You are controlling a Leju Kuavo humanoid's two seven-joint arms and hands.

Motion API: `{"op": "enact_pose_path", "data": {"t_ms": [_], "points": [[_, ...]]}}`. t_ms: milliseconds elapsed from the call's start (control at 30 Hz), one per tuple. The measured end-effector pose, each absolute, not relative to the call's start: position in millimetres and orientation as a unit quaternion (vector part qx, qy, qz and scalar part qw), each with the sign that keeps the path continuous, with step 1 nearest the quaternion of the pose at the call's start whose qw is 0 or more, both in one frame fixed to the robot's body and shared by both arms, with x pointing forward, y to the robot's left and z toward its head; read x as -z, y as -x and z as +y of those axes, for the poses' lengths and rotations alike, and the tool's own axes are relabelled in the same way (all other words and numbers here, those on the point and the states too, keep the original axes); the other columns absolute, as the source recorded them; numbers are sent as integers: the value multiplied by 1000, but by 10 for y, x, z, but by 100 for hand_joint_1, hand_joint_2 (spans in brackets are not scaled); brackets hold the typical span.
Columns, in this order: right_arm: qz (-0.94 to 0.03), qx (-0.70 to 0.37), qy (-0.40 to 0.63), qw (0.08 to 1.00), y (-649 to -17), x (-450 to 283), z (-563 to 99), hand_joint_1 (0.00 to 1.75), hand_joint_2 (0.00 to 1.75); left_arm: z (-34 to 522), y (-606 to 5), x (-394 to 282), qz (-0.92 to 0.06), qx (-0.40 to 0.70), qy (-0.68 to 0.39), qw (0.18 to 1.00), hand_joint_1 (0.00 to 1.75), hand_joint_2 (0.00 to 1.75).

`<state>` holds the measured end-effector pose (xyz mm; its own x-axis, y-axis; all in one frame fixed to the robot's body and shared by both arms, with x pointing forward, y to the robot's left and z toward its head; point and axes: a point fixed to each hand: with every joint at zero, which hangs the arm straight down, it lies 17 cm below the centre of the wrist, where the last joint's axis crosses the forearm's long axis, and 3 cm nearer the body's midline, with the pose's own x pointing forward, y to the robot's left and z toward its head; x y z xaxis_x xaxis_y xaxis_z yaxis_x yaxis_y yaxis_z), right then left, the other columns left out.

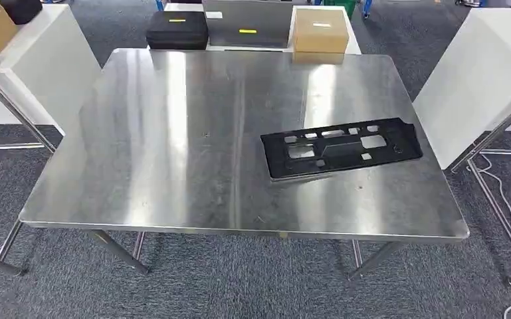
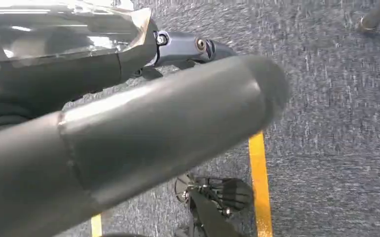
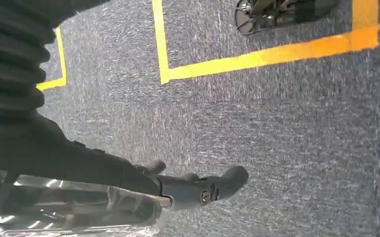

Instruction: Take the parts from the cabinet and place them on the table.

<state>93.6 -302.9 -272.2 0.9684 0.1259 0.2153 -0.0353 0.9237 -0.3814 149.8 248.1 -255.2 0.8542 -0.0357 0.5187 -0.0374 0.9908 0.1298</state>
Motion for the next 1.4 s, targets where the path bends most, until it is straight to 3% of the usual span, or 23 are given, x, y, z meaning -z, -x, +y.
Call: {"op": "enact_pose_path", "data": {"t_ms": [1367, 1400], "points": [[-106, -56, 190, 974, -885, 2737, -3073, 0, 0, 2529, -1486, 2549, -274, 6, -84, 958, 0, 0], [-104, -56, 191, 974, -882, 2737, -3073, 0, 175, 2529, -1476, 2551, -273, 6, -84, 958, 0, 0]]}}
